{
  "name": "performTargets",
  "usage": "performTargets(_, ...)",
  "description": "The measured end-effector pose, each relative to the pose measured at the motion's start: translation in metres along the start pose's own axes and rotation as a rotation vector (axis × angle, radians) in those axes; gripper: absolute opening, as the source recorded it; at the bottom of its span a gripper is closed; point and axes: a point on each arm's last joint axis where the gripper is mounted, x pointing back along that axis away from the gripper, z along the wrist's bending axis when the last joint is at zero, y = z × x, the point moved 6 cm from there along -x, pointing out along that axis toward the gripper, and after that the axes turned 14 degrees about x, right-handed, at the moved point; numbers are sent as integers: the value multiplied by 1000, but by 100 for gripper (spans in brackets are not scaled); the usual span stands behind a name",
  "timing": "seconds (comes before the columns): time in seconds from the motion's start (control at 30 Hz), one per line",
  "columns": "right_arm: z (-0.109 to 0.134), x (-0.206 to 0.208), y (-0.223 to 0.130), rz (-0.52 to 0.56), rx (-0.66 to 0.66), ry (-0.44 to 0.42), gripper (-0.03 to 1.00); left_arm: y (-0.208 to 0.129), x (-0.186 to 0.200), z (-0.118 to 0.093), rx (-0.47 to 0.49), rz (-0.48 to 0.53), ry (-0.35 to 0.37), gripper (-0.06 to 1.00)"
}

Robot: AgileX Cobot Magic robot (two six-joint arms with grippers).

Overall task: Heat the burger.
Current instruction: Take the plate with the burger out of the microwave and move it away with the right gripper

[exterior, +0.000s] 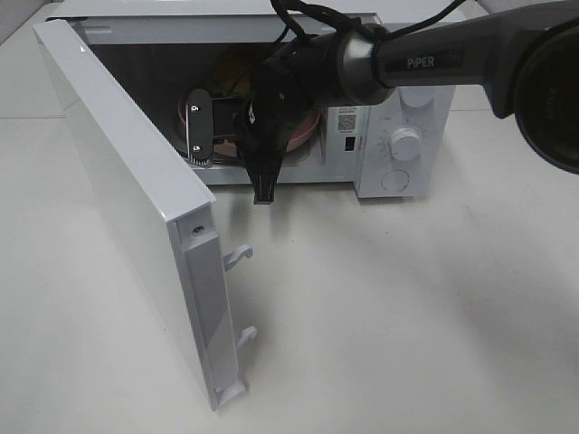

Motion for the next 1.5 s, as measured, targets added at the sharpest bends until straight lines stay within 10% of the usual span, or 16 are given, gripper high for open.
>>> performTargets(1.03,20,51,5,-35,167,204,9,0,0,0,-1,-1,2,99)
performTargets(1.5,34,75,3,-65,202,165,9,0,0,0,-1,-1,2,99)
